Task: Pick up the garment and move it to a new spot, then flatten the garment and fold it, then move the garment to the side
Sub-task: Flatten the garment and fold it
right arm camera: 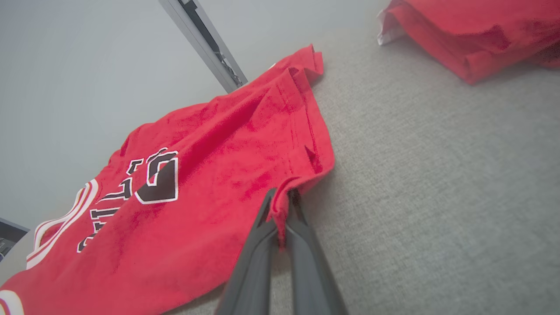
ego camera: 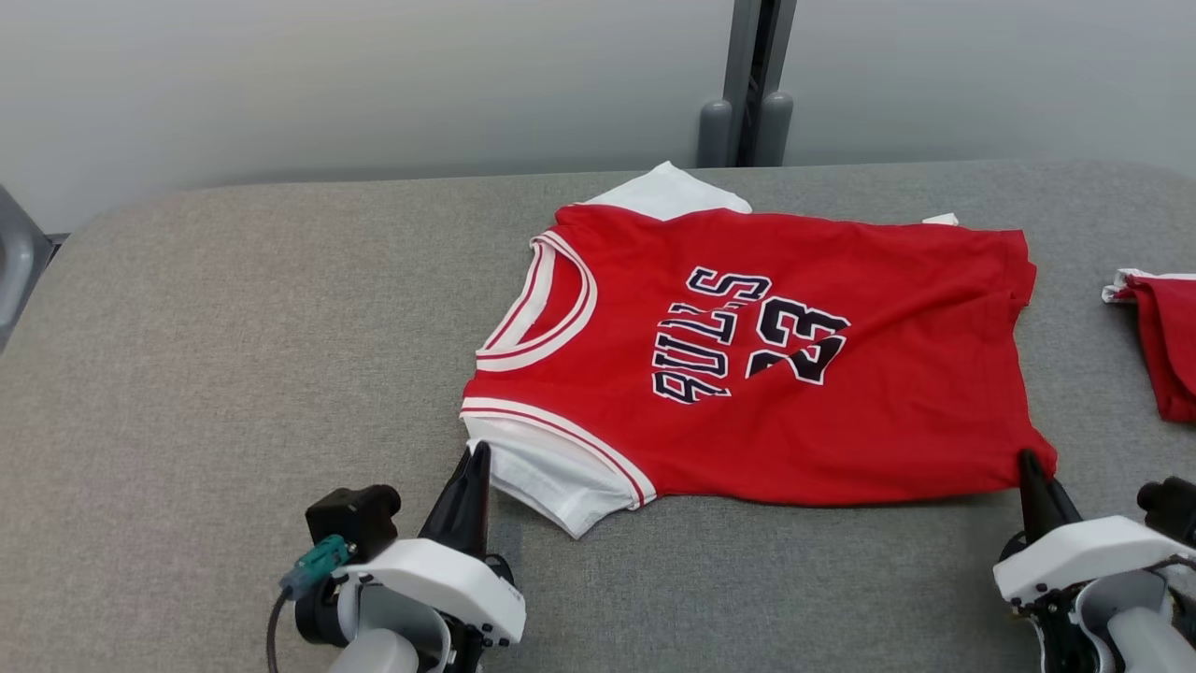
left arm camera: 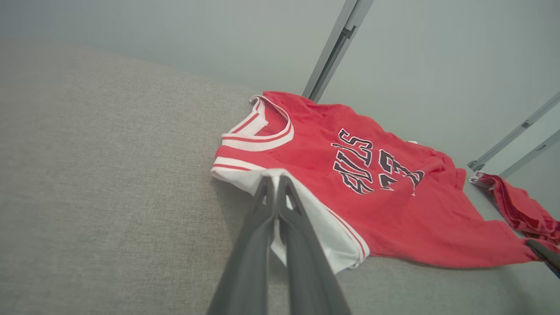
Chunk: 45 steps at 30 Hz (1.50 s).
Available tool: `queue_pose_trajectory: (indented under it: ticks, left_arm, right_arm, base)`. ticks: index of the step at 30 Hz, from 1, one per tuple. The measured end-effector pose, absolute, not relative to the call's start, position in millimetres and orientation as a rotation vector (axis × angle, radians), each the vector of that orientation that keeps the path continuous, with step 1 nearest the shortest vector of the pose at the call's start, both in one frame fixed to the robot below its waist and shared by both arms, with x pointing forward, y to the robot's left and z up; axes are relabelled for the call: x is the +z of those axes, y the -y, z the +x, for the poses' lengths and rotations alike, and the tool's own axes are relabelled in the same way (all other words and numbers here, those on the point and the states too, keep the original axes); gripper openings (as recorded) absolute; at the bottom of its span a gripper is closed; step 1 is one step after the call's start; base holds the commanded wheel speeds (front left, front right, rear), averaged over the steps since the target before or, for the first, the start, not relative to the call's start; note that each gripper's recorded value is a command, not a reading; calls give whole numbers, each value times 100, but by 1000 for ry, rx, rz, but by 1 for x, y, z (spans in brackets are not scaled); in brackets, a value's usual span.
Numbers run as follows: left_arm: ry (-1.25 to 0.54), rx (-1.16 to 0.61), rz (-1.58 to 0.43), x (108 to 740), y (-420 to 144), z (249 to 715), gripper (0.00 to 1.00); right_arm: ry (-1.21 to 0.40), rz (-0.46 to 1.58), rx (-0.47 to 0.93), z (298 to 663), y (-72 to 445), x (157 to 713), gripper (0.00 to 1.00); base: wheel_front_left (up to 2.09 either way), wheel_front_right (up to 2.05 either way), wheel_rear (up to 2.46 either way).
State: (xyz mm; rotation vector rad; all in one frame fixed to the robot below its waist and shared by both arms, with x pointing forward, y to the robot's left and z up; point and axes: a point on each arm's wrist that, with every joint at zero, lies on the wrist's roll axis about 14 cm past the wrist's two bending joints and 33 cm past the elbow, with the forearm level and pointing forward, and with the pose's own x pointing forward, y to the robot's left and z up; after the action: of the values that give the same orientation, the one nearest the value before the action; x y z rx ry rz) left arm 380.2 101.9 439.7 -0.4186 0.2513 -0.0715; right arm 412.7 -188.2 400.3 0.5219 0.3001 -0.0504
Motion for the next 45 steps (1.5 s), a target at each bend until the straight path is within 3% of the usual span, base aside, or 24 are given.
queue_pose_trajectory:
  ticks: [2, 8, 15, 21, 28, 37, 45]
  left_arm:
    - [-189, -125, -561, 467, -90, 388, 0]
    - [6, -225, -738, 547, -81, 409, 0]
    - [259, -314, -848, 658, -85, 427, 0]
    - [368, -353, -903, 732, -89, 443, 0]
    - [377, -367, -854, 780, -86, 483, 0]
    - [352, -307, -704, 810, -81, 595, 0]
    - [564, -250, -655, 838, -86, 670, 0]
  right_arm:
    - [-231, 493, -14, 423, 191, 424, 0]
    - [-87, 398, 76, 447, 199, 490, 0]
    - [89, 245, 155, 468, 214, 594, 0]
    - [192, 178, 209, 483, 211, 673, 0]
    - [209, 150, 262, 513, 197, 722, 0]
    - [187, 149, 294, 602, 177, 745, 0]
    - [443, 178, 235, 677, 176, 769, 0]
  base:
    - [0, 0, 0]
    - [0, 0, 0]
    - [0, 0, 0]
    - [0, 0, 0]
    - [0, 0, 0]
    - [0, 0, 0]
    - [0, 0, 0]
